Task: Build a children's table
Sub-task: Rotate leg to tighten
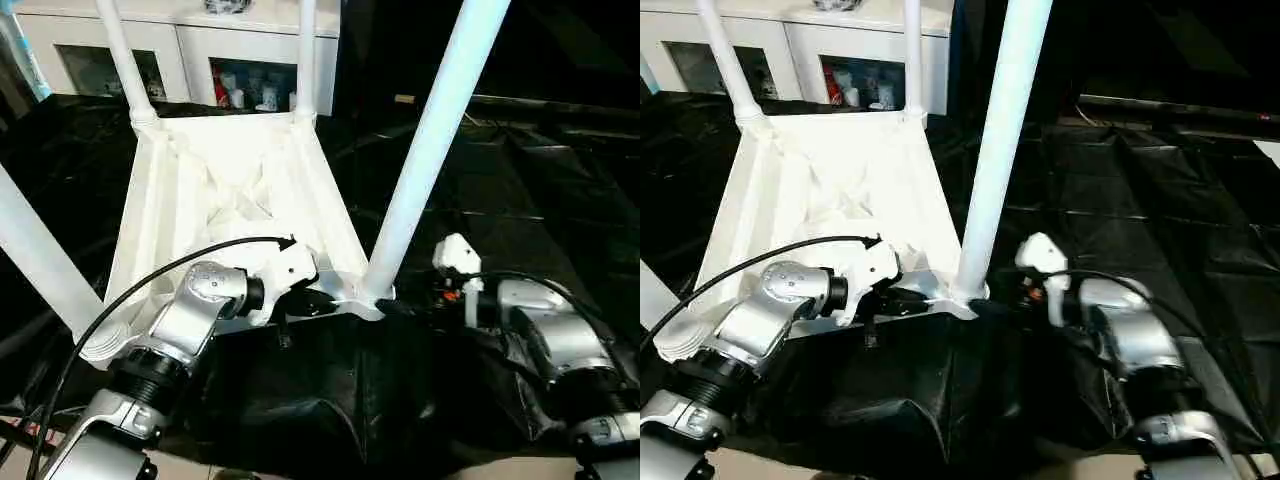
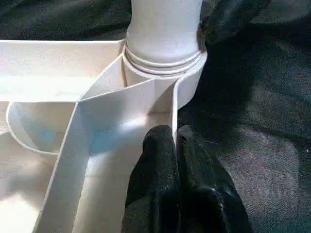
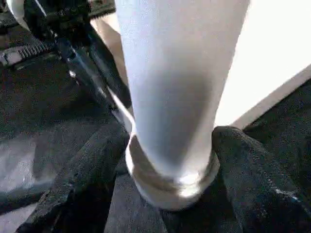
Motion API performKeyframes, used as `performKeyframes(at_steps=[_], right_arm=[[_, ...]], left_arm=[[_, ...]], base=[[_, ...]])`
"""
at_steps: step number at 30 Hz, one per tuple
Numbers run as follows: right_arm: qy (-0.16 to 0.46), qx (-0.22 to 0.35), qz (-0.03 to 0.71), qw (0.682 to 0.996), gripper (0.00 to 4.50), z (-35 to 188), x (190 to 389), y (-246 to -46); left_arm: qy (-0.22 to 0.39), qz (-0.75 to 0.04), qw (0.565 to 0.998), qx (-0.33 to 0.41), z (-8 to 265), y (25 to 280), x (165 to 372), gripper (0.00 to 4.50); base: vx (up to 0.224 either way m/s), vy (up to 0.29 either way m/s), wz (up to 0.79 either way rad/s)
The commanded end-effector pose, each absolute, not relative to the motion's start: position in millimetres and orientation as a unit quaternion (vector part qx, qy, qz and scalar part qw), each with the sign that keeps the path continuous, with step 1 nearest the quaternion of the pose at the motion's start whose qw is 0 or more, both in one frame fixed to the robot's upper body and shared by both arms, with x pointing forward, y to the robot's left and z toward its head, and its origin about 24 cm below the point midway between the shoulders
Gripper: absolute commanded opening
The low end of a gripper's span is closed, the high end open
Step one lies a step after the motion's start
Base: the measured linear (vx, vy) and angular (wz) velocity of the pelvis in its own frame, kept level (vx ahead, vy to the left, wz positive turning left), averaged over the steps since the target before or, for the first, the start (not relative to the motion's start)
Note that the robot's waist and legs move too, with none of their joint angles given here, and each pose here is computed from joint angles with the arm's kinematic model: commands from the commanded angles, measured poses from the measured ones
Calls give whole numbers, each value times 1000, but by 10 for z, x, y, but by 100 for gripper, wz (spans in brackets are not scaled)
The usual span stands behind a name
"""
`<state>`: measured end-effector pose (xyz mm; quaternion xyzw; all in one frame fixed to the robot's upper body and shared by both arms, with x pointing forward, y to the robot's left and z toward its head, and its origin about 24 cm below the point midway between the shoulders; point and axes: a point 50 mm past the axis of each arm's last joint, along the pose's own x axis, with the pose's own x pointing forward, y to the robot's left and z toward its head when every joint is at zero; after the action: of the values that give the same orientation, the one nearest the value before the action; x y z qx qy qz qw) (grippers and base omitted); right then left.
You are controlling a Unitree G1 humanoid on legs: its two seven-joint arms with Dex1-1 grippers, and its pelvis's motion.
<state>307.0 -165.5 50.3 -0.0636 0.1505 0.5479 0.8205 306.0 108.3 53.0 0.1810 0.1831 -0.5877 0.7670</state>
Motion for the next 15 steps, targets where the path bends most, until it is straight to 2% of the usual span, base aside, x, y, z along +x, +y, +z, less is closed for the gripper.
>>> performKeyframes(at_steps=[1, 4, 6, 15], right_arm=[[150, -65, 546, 822, 302, 509, 3101, -1626], [150, -61, 546, 822, 302, 508, 3115, -1605], [151, -60, 549, 820, 268, 507, 3115, -1598], [153, -54, 556, 815, 213, 495, 3110, -1570]], left_arm=[[144, -605, 762, 182, 652, 989, 3049, 0], [144, -604, 762, 183, 652, 996, 3048, 0], [145, -604, 762, 183, 649, 1001, 3044, 0], [148, -603, 763, 181, 624, 1024, 3011, 0]], base=[[0, 0, 0], [0, 0, 0], [0, 0, 0], [0, 0, 0]])
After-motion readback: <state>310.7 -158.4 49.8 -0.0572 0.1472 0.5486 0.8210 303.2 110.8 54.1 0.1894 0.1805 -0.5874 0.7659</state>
